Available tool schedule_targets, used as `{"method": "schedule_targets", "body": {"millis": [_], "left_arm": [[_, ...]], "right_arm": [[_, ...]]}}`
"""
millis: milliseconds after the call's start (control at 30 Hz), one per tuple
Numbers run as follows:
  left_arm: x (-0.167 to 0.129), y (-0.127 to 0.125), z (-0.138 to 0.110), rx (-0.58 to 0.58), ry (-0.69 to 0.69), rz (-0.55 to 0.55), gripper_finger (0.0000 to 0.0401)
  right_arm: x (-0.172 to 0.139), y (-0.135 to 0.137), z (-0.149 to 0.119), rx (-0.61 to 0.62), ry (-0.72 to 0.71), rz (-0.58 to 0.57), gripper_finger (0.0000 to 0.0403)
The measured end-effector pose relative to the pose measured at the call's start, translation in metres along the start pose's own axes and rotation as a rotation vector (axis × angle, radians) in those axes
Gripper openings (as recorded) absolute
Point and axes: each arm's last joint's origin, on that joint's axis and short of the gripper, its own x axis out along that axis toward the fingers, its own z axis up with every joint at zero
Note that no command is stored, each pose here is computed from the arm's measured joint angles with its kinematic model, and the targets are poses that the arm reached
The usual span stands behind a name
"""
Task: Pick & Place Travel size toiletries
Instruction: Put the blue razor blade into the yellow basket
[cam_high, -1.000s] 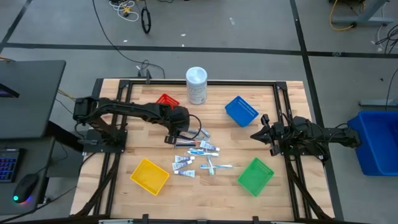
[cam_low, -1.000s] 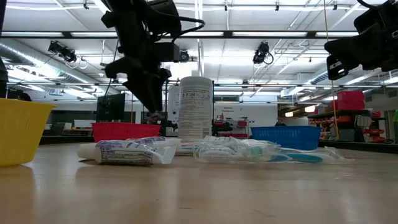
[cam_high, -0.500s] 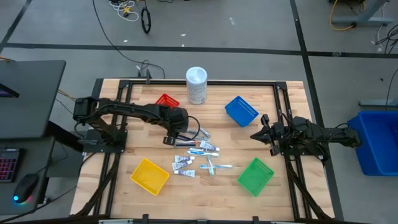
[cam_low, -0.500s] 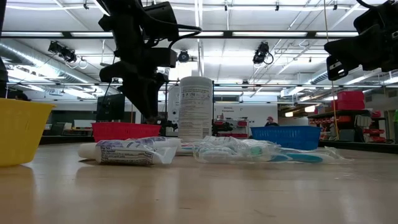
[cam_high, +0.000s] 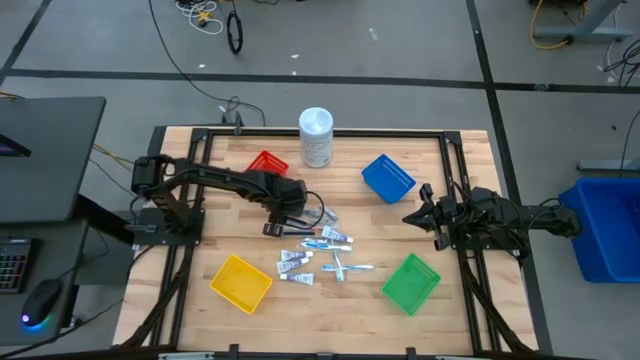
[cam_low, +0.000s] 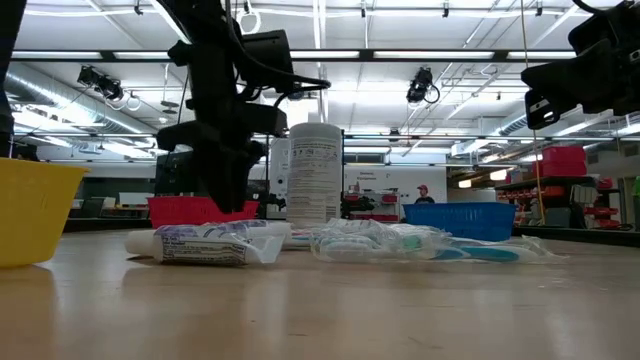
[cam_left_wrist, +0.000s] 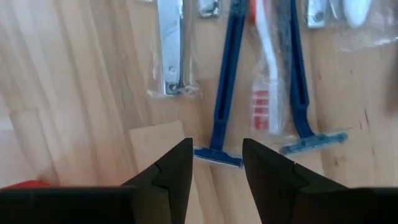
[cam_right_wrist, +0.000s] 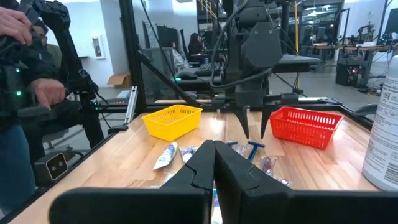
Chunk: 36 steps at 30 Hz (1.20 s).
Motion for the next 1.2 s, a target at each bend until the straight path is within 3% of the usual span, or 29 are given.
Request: {"method": "schedule_targets", "body": {"millis": [1200], "left_arm": [[0.032,-0.006,0.01,0.04,-0.036,-0.046,0.0148]], "right_arm": [[0.001,0.0,-0.001,0.002,0.014,0.0,0.0014]]}}
